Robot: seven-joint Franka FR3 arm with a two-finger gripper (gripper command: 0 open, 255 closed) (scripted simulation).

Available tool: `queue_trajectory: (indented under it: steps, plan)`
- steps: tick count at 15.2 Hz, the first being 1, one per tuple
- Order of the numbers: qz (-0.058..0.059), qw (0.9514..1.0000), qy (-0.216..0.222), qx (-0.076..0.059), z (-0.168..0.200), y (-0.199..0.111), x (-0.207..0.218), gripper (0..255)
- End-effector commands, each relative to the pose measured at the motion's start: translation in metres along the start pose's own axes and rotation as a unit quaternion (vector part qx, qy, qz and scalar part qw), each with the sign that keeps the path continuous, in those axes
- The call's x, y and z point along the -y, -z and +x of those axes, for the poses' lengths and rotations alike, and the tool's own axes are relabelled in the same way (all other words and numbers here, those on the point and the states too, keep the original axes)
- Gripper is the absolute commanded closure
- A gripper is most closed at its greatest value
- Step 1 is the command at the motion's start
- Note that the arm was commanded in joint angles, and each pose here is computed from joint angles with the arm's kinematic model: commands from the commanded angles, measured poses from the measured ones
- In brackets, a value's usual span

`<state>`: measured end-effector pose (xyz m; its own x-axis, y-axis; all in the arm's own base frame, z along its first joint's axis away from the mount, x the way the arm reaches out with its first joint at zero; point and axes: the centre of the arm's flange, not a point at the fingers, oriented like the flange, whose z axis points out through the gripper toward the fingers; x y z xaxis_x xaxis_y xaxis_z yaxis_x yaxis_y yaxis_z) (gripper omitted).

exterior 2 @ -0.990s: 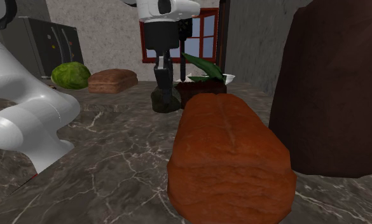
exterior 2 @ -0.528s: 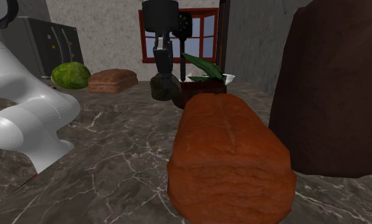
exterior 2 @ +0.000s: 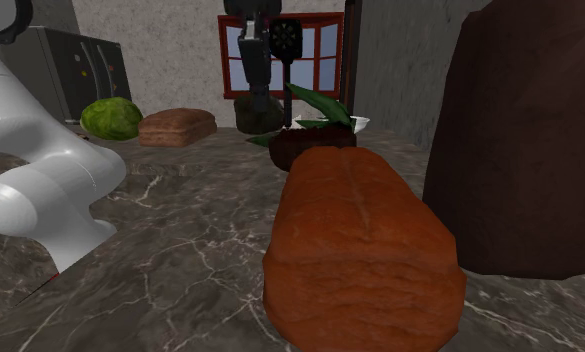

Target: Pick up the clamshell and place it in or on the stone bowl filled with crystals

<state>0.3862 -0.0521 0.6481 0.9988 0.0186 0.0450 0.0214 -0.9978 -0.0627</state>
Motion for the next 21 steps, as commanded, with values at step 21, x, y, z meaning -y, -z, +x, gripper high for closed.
queue_trajectory:
  steps: [21]
  plan:
    - [0.0,1.0,0.0,0.0,0.081,0.067,0.109,255]
